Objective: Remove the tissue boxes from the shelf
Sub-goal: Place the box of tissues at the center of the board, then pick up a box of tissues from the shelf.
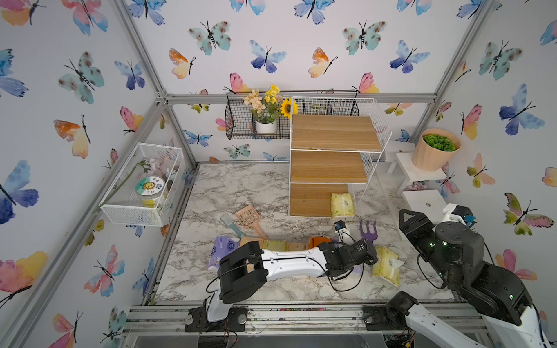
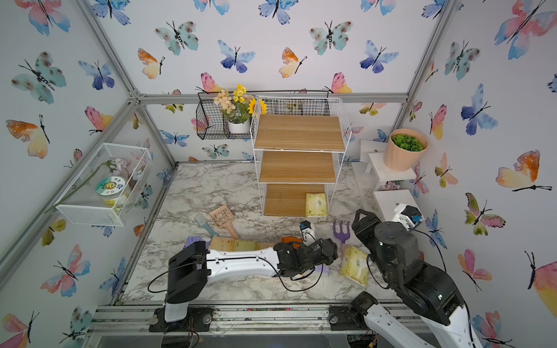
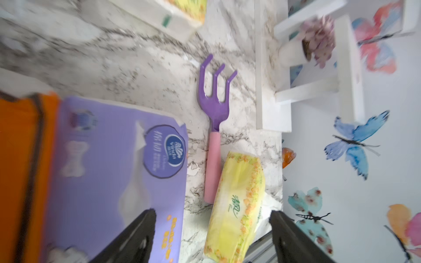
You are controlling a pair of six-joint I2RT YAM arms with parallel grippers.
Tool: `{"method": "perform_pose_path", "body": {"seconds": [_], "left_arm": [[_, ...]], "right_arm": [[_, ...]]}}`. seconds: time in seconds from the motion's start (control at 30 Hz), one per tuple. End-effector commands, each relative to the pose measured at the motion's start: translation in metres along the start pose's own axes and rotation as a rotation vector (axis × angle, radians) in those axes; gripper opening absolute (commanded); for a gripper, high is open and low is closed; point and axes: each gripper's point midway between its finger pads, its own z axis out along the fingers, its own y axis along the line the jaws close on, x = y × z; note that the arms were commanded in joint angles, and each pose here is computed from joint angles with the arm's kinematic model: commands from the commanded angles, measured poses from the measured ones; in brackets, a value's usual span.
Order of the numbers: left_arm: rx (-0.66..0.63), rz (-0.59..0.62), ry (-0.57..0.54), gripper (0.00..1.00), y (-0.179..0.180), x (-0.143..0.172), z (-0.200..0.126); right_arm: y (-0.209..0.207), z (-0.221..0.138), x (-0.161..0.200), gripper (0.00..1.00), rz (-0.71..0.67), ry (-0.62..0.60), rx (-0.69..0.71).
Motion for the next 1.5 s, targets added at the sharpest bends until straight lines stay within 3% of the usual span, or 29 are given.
{"method": "perform_pose_path", "body": {"seconds": [0.0,0.4,0.5,0.6,0.73,0.93,1.23,1.47], "left_arm": [[0.005,-0.074,-0.182,0.82,0.005,-0.052,-0.046],[0.069,-0.169,-0.229,0.73,0.065,-0.158,-0.102],[0.113,-0.162,-0.180,0.68,0.075,-0.165,-0.092],[0.150,-0.133,-0.059,0.65,0.081,-0.159,-0.071],[0.194,-0.019,0.037,0.65,0.068,-0.145,-0.043],[0.202,0.013,0.109,0.69,0.069,-0.130,0.000],[0.188,0.052,0.189,0.70,0.064,-0.115,0.065],[0.116,0.056,0.181,0.67,0.076,-0.116,0.101]], "right_arm": [[-0.014,0.010,0.021,0.55,-0.044,0.075,0.061],[-0.015,0.079,0.130,0.48,-0.021,0.397,0.052],[-0.021,0.095,0.145,0.48,0.027,0.407,0.073],[-0.027,0.109,0.152,0.49,0.067,0.380,0.082],[-0.045,0.123,0.161,0.51,0.053,0.362,0.138],[-0.066,0.126,0.146,0.53,0.019,0.290,0.233],[-0.028,0.103,0.091,0.52,-0.040,0.155,0.130],[-0.027,0.080,0.062,0.51,-0.025,0.079,0.131]]}}
